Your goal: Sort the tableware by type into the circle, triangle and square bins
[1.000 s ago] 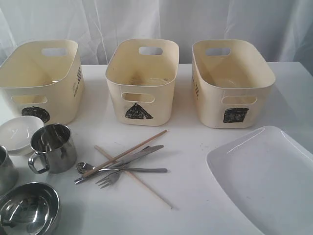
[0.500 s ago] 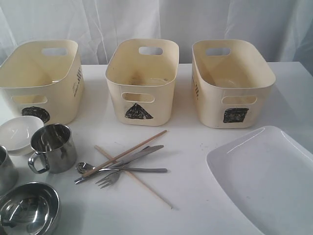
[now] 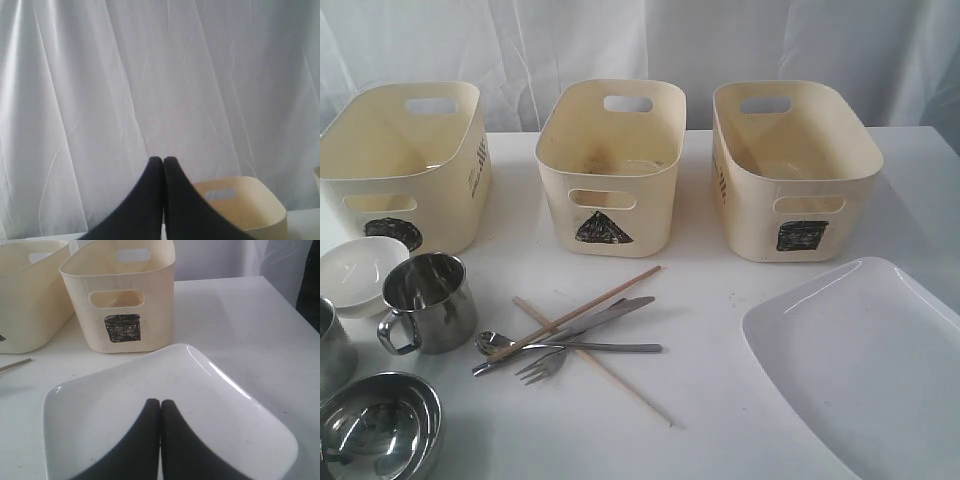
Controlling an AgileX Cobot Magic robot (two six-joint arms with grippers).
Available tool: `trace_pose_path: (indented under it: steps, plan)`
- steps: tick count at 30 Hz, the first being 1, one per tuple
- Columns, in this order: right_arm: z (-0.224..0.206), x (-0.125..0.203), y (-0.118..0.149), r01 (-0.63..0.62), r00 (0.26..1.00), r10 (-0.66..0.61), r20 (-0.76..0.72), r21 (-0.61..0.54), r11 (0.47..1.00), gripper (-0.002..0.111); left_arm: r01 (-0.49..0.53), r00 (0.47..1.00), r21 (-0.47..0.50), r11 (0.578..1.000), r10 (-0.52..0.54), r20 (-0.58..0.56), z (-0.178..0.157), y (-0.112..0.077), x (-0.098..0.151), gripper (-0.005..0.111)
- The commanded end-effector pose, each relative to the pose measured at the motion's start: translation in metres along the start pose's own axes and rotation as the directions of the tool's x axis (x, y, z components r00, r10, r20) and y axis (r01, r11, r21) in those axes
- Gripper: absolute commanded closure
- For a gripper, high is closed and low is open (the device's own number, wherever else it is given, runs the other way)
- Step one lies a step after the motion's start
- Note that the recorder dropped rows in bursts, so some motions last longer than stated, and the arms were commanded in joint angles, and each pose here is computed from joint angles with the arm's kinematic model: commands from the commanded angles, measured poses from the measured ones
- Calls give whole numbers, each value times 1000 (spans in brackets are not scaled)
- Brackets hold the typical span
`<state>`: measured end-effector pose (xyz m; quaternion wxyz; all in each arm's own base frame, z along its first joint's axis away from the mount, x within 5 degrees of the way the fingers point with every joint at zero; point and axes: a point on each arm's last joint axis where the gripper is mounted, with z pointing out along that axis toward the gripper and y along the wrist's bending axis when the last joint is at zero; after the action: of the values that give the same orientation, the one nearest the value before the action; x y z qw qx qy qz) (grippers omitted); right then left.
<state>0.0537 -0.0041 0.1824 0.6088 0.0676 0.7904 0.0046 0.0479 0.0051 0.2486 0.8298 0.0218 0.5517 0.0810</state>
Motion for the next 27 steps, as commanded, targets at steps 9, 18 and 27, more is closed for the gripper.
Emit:
trace_pose_path:
  steps: [9, 18, 27]
  plan:
    - [0, 0, 0, -5, 1000, 5, 8, -3, 1000, 108, 353, 877, 10, 936, -327, -353, -5, -11, 26, 107]
    - [0, 0, 0, -5, 1000, 5, 8, -3, 1000, 108, 366, 884, 7, 931, -345, -317, 22, -5, -24, 107]
    - [0, 0, 0, -2, 1000, 2, 8, -2, 1000, 108, 434, 458, 15, 901, -206, -864, 104, -26, -29, 107]
